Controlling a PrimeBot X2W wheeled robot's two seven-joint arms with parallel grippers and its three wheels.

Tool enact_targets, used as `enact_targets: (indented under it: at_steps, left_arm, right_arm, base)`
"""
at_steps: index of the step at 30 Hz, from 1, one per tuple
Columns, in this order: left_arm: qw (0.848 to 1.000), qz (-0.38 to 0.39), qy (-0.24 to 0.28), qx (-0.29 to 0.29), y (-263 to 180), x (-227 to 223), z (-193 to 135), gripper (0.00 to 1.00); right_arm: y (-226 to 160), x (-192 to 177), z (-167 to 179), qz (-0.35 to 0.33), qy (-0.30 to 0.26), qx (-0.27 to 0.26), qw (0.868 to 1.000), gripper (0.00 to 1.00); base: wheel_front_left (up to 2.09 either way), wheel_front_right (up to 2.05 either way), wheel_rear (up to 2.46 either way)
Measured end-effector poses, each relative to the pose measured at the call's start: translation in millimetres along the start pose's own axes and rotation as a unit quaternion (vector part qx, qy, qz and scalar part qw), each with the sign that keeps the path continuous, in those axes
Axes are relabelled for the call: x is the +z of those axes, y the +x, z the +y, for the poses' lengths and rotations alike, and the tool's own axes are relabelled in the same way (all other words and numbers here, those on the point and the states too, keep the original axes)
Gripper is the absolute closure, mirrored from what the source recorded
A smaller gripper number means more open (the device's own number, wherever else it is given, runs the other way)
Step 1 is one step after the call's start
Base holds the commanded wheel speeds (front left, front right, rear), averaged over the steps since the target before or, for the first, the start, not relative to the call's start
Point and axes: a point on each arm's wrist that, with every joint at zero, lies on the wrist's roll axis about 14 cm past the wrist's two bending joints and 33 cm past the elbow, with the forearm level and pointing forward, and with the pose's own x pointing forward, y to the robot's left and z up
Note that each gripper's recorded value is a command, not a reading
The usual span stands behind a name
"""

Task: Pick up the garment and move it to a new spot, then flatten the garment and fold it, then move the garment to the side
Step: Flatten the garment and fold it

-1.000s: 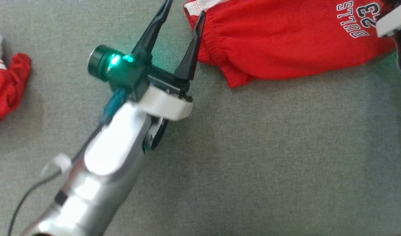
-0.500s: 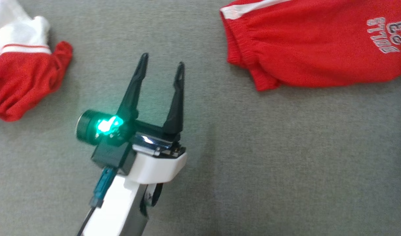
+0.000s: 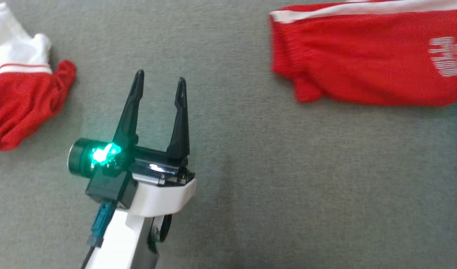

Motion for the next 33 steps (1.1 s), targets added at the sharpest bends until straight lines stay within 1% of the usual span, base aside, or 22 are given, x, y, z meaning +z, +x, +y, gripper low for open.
enact_targets:
  at_steps: [3,6,9,12,13,15,18,21,23,25,30,31,32,33]
  left_arm:
    - [1.000,0.001,-0.006,-0.011,-1.1,-0.1,-7.3,0.00]
    - [1.000,-0.005,-0.005,-0.018,0.7,3.0,-11.0,0.00]
    - [1.000,-0.007,-0.008,-0.024,2.0,4.0,-14.0,0.00]
    - [1.000,-0.004,-0.010,-0.029,1.2,2.7,-17.4,0.00]
    - [1.000,-0.004,-0.010,-0.029,1.2,2.7,-17.4,0.00]
    - [0.999,-0.001,-0.013,-0.033,-0.8,1.0,-20.0,0.00]
    - [0.999,-0.002,-0.014,-0.037,-1.0,2.1,-23.2,0.00]
    - [0.999,-0.004,-0.014,-0.037,-1.2,3.9,-23.8,0.00]
    - [0.999,-0.004,-0.013,-0.037,-2.0,4.5,-23.5,0.00]
    - [0.999,-0.003,-0.017,-0.035,-3.5,5.0,-22.9,0.00]
    - [0.999,-0.002,-0.021,-0.027,-8.2,7.6,-18.6,0.00]
    - [1.000,-0.003,-0.021,-0.022,-9.1,8.6,-16.4,0.00]
    - [1.000,-0.003,-0.020,-0.019,-10.0,9.9,-15.0,0.00]
    - [1.000,-0.005,-0.020,-0.016,-10.7,11.3,-13.4,0.00]
  right_arm:
    - [-16.5,15.7,-36.2,-0.015,-0.010,-0.037,0.999,1.00]
    - [-27.6,27.3,-52.3,-0.025,-0.020,-0.052,0.998,1.00]
    - [-32.1,40.5,-44.8,-0.038,-0.026,-0.038,0.998,1.00]
    - [-35.3,58.4,-25.3,-0.061,-0.002,-0.007,0.998,1.00]
    - [-35.3,58.4,-25.3,-0.061,-0.002,-0.007,0.998,1.00]
    - [-37.8,71.1,-3.1,-0.077,0.005,0.025,0.997,1.00]
    - [-42.9,89.7,39.6,-0.100,0.011,0.084,0.991,1.00]
    - [-49.6,103.1,85.4,-0.118,0.011,0.144,0.982,1.00]
    - [-54.2,104.0,114.4,-0.120,0.012,0.182,0.976,1.00]
    - [-57.7,93.7,141.5,-0.110,0.013,0.215,0.970,1.00]
    - [-71.3,38.7,208.8,-0.052,0.031,0.289,0.956,1.00]
    - [-74.9,30.3,219.6,-0.046,0.038,0.299,0.952,0.67]
    - [-79.1,24.7,229.5,-0.043,0.045,0.309,0.949,0.00]
    - [-83.1,22.9,236.9,-0.046,0.054,0.316,0.946,0.00]
  base:
    - [0.00,0.00,0.00]
    - [0.00,0.00,0.00]
    - [0.00,0.00,0.00]
    - [0.00,0.00,0.00]
    - [0.00,0.00,0.00]
    - [0.00,0.00,0.00]
    - [0.00,0.00,0.00]
    - [0.00,0.00,0.00]
    - [0.00,0.00,0.00]
    - [0.00,0.00,0.00]
    - [0.00,0.00,0.00]
    - [0.00,0.00,0.00]
    - [0.00,0.00,0.00]
    - [0.00,0.00,0.00]
